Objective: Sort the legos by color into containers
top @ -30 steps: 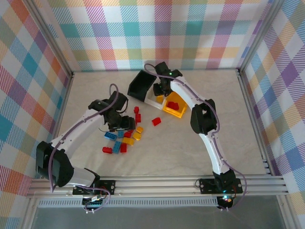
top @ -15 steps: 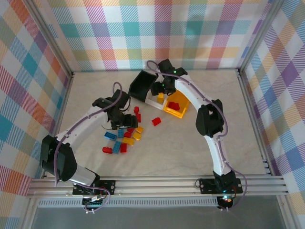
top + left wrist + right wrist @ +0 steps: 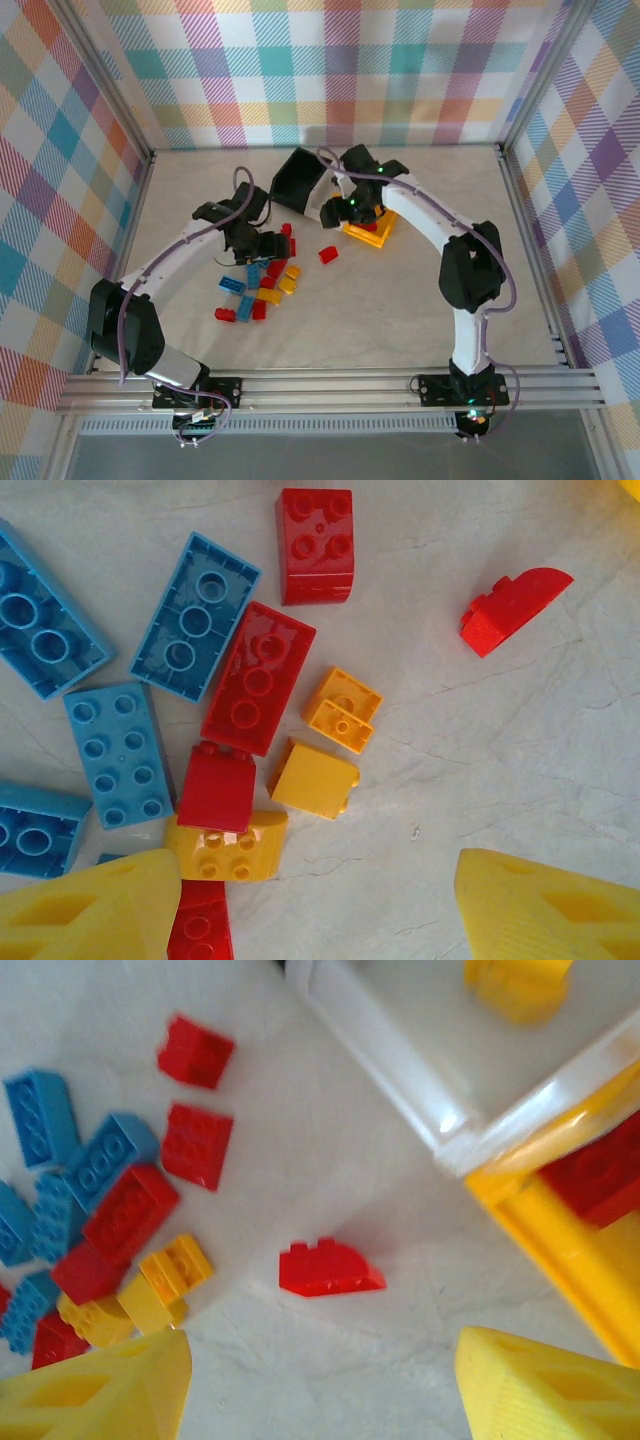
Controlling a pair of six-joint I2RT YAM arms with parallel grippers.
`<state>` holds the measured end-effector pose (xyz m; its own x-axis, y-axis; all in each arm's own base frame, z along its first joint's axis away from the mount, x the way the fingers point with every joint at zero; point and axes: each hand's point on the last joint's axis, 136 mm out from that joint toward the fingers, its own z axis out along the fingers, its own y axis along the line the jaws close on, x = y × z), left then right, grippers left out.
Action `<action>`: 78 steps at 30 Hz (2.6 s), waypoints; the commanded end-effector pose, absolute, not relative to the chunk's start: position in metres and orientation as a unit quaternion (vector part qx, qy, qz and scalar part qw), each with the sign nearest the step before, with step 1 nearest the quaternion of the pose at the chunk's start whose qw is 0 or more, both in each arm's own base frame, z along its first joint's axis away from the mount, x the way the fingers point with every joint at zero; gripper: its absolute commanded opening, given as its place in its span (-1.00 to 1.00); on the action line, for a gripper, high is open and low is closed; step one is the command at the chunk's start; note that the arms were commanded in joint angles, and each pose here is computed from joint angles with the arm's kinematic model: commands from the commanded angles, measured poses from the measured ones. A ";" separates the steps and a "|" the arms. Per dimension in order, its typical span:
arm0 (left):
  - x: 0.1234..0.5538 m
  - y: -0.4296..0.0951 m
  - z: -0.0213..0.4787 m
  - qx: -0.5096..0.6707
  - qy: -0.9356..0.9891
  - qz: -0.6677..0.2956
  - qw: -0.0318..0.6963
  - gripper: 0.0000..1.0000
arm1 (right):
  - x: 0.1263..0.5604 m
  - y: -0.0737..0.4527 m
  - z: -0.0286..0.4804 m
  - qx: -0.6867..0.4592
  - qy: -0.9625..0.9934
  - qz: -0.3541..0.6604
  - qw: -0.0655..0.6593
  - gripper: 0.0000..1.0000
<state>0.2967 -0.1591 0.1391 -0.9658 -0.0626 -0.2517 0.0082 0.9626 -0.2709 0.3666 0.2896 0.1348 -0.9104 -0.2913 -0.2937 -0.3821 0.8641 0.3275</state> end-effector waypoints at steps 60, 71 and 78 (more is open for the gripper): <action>0.282 -0.133 0.135 -0.053 0.979 -0.152 0.122 0.51 | 0.406 0.240 0.146 -0.156 0.970 0.076 0.171 -0.09; 0.277 -0.131 0.120 -0.055 0.984 -0.139 0.094 0.51 | 0.471 0.197 0.105 -0.091 0.982 0.048 0.158 -0.08; 0.276 -0.128 0.110 -0.045 0.989 -0.122 0.074 0.50 | 0.485 0.191 0.098 -0.085 0.984 0.041 0.151 0.09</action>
